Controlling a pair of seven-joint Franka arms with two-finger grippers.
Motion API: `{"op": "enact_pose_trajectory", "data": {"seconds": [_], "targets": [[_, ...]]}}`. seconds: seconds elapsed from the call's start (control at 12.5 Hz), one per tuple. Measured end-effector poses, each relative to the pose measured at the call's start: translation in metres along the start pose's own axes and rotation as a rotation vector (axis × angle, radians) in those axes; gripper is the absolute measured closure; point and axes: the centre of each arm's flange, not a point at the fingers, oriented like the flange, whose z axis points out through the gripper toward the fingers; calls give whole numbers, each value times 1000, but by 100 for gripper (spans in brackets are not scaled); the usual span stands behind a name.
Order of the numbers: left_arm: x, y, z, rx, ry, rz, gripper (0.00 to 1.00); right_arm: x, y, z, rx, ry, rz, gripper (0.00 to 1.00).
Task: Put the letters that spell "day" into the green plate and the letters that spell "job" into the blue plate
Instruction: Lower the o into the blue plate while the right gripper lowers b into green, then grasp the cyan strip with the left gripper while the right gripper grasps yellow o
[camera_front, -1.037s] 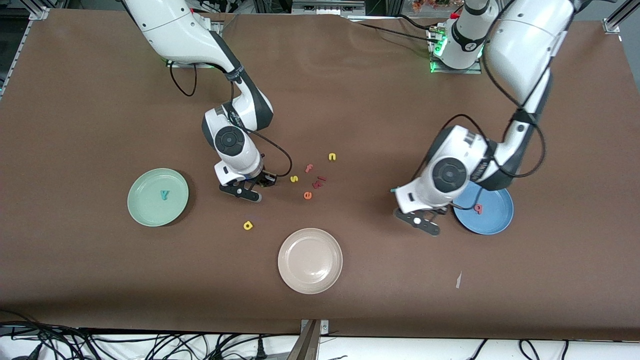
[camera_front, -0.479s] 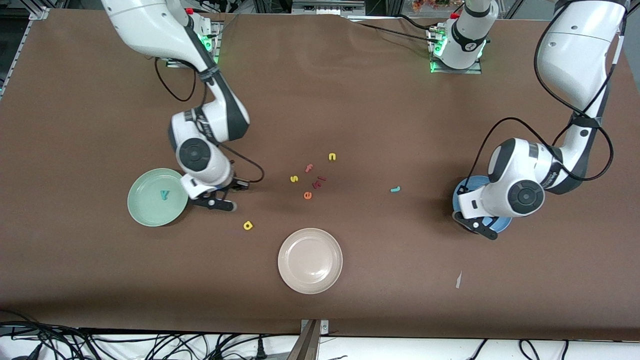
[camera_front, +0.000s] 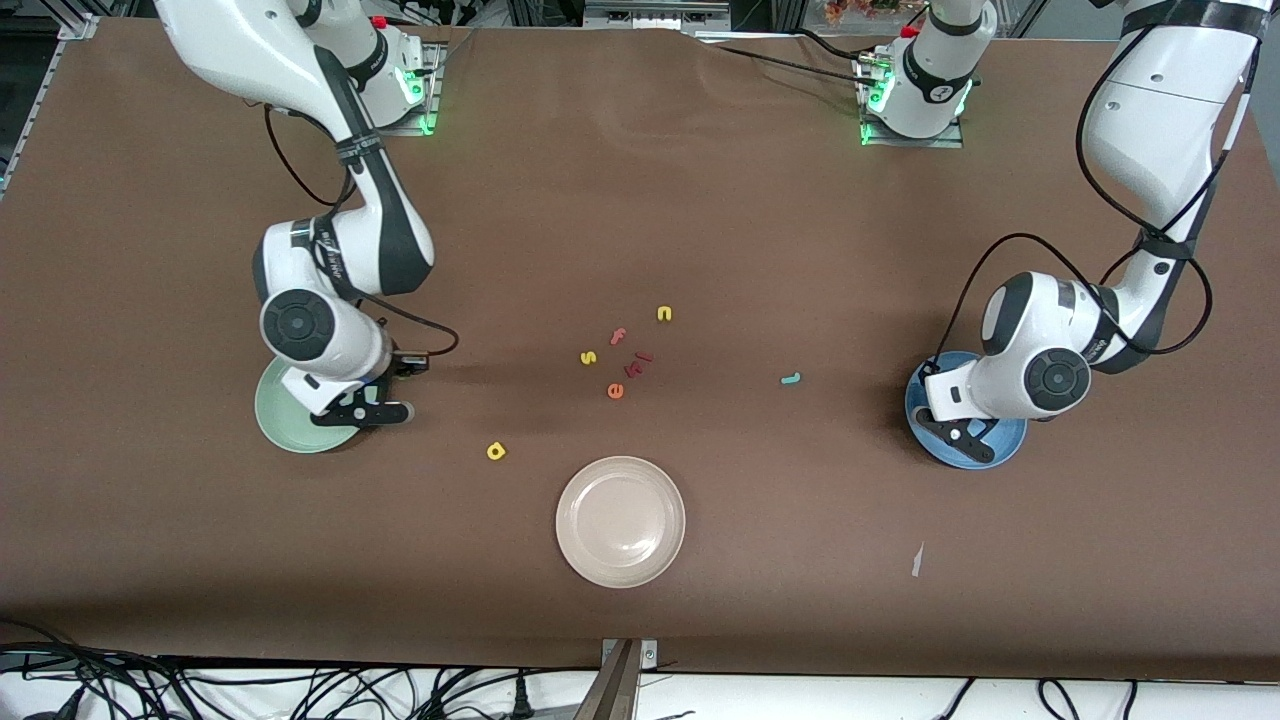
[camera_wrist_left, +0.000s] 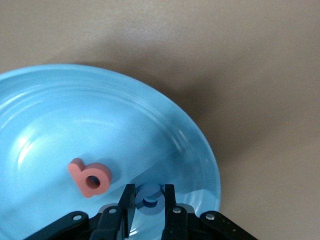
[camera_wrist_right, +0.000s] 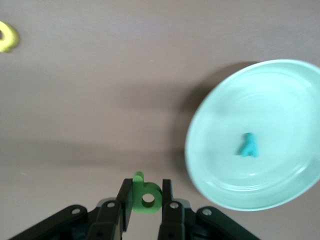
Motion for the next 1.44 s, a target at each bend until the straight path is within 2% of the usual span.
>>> {"op": "enact_pose_trajectory", "data": {"seconds": [0.08, 0.24, 0.4, 0.64, 0.72, 0.88, 1.2, 1.36, 1.44], "targets": [[0, 1, 0, 0, 0, 1, 72, 0, 17, 0, -8, -8, -31, 74], [0, 1, -1, 0, 1, 1, 58, 0, 50, 2, -23, -24, -80, 74], [1, 0, -5, 5, 7, 0, 37, -3, 76, 7, -32, -41, -110, 74], [6, 12, -47, 17, 22, -36, 4, -10, 94, 20, -29, -72, -110, 73], [11, 25, -65, 16, 26, -73, 0, -11, 96, 23, -28, -77, -106, 69], [27, 67, -89, 6, 46, -168, 0, -11, 94, 22, -12, -74, -100, 47], [48, 134, -95, -8, 51, -309, 0, -2, 62, 3, 53, -41, -115, 1], [56, 164, -89, -7, 43, -396, 0, 3, 25, -9, 82, -14, -160, 0], [62, 182, -83, -9, 43, -447, 0, 5, 7, -16, 115, 1, -169, 0]]}}
